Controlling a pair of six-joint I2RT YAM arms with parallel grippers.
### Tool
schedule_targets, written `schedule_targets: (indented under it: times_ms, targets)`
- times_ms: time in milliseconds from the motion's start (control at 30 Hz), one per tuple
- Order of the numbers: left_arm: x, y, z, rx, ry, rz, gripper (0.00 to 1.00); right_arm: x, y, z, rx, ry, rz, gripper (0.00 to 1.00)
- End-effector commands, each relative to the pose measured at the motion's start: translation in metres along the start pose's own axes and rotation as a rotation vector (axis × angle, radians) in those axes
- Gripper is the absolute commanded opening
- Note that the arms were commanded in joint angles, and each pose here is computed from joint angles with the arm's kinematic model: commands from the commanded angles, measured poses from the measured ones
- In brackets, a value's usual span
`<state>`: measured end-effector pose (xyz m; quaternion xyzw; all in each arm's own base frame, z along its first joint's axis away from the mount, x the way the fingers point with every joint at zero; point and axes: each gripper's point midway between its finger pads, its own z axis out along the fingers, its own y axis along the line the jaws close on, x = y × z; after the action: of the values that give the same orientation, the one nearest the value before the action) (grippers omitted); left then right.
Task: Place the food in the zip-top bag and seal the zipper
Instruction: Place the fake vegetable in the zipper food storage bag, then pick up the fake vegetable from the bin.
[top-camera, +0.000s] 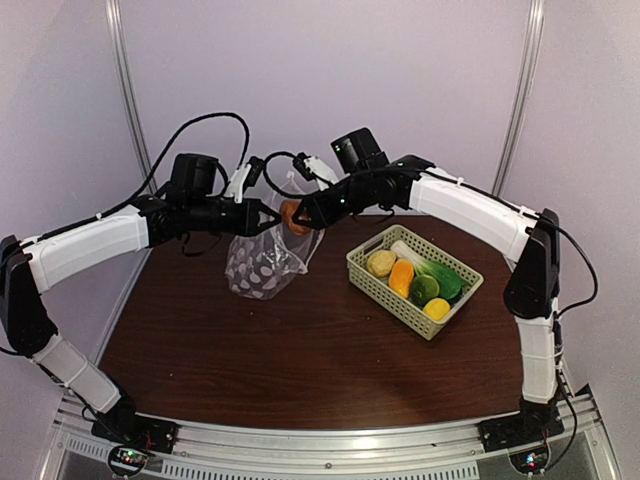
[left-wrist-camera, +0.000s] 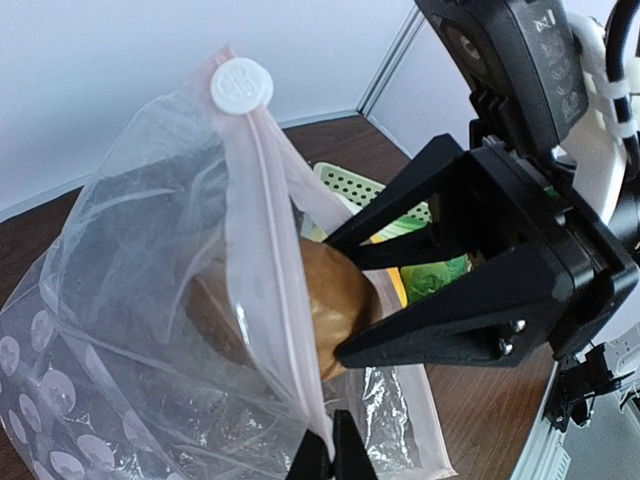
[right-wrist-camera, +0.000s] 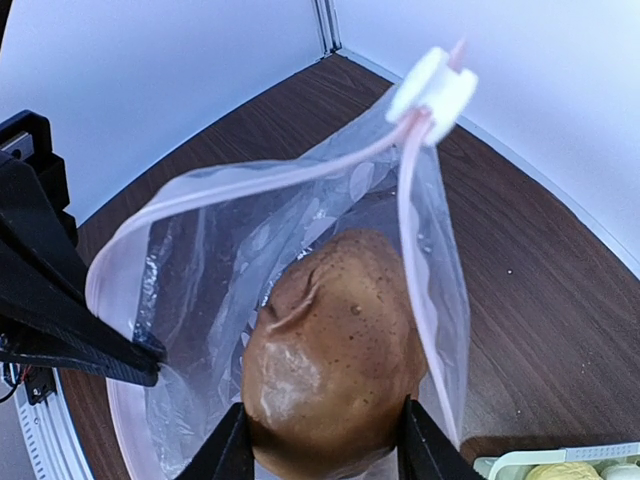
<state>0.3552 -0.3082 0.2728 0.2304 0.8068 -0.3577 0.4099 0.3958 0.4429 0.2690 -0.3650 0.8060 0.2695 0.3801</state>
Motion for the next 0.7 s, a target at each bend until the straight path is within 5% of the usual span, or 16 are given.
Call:
schedule_targets:
  times_ms: [0,233,500,667]
  targets:
    - [-0.012,-0.002,-0.007,0.014,-0.058,0.003,0.00,-0.013,0.007,-0.003,0.033,-0.031,-0.028,0.51]
    - [-0.015,0.011,-0.011,-0.041,-0.073,-0.023,0.00,-0.026,0.032,-0.035,-0.080,-0.050,-0.112,0.75]
    - [-0.011,0.019,-0.010,-0.075,-0.065,-0.032,0.00,-0.017,0.050,-0.110,-0.159,-0.057,-0.294,0.76]
    - [-0.009,0.023,-0.007,-0.087,-0.055,-0.035,0.00,0.010,0.000,-0.145,-0.020,-0.024,-0.298,0.75]
